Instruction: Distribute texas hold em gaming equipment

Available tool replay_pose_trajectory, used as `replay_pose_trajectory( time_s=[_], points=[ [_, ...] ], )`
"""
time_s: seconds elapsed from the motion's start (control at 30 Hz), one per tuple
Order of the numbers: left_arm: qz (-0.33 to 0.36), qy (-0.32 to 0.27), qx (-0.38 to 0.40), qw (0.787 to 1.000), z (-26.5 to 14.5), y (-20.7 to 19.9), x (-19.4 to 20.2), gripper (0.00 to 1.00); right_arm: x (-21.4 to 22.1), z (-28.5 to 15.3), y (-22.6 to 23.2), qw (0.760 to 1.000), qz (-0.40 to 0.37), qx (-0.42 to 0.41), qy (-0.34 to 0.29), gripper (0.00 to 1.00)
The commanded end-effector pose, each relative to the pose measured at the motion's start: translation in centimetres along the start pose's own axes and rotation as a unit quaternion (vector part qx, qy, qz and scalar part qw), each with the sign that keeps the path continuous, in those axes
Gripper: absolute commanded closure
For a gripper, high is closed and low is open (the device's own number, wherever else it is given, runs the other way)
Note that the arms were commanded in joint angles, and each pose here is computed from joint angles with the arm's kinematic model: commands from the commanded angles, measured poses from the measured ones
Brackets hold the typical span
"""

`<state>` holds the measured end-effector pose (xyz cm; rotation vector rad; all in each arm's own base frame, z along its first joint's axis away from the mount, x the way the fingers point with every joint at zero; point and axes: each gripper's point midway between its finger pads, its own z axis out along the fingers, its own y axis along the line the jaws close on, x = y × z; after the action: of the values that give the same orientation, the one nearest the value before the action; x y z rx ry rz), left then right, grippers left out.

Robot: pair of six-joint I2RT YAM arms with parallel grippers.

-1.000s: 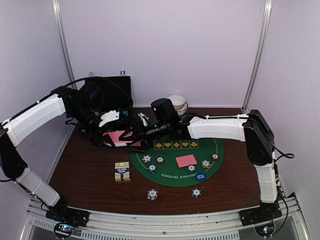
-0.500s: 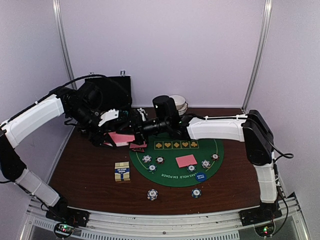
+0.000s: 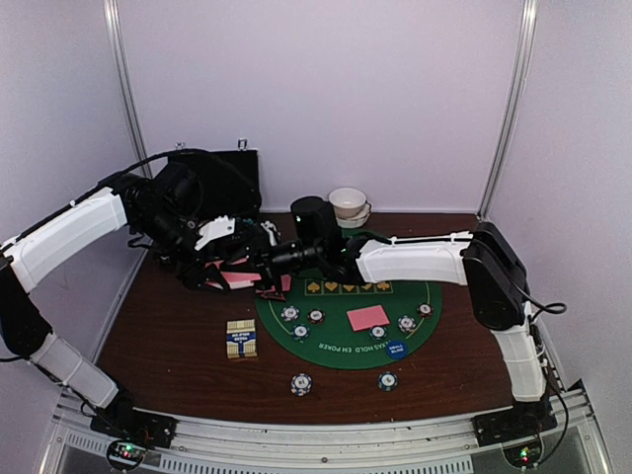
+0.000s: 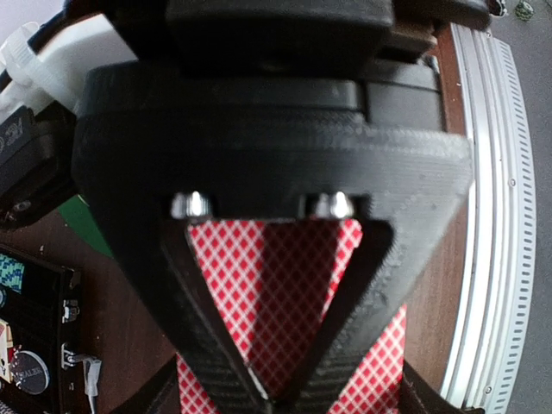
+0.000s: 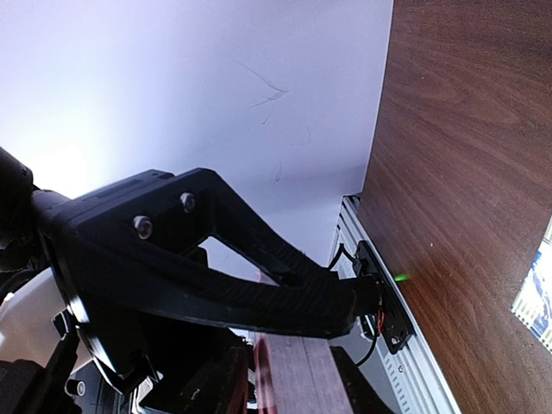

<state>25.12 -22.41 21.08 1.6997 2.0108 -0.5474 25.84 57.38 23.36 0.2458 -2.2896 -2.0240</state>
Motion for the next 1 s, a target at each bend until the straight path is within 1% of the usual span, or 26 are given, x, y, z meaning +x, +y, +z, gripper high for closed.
replay_pose_trajectory(
  time_s=[0.0, 0.13, 0.37, 0.43, 0.67, 0.73, 0.77, 0.83, 0.97],
  points=[
    [0.008, -0.03, -0.01, 0.999, -0.2, 0.6, -1.4, 1.0, -0.1, 0.9, 1.6, 1.0, -0.015, -0.024, -0.001, 0.66],
    [0.007, -0.029, -0.008, 1.0, 0.0, 0.6, -1.5, 1.0, 0.0, 1.5, 1.6, 1.0, -0.015, -0.026, 0.0, 0.61],
    [0.018, -0.022, -0.012, 1.0, 0.2, 0.7, -1.4, 1.0, 0.0, 1.8, 1.7, 1.0, -0.014, -0.025, 0.006, 0.6],
    [0.022, -0.022, -0.012, 0.999, 0.1, 0.6, -1.4, 1.0, -0.1, 1.8, 1.7, 1.0, -0.014, -0.026, 0.007, 0.58],
    [0.027, -0.032, -0.003, 0.999, 0.0, 0.1, -1.7, 1.0, 0.3, 2.0, 2.5, 0.999, -0.015, -0.043, 0.022, 0.47],
    [0.027, -0.029, -0.004, 0.999, 0.1, 0.1, -1.6, 1.0, 0.5, 1.6, 2.8, 0.998, -0.012, -0.052, 0.027, 0.47],
    [0.028, -0.027, -0.005, 0.999, 0.1, 0.1, -1.5, 1.0, 0.3, 0.9, 3.5, 0.998, -0.018, -0.063, 0.023, 0.47],
    [0.033, -0.022, -0.007, 0.999, 0.1, 0.0, -1.1, 1.0, 0.0, -0.2, 3.6, 0.998, -0.019, -0.062, 0.016, 0.47],
    [0.04, -0.016, -0.013, 0.999, 0.0, 0.0, -0.7, 1.0, 0.0, -2.1, 3.3, 0.998, -0.023, -0.053, 0.015, 0.51]
  ],
)
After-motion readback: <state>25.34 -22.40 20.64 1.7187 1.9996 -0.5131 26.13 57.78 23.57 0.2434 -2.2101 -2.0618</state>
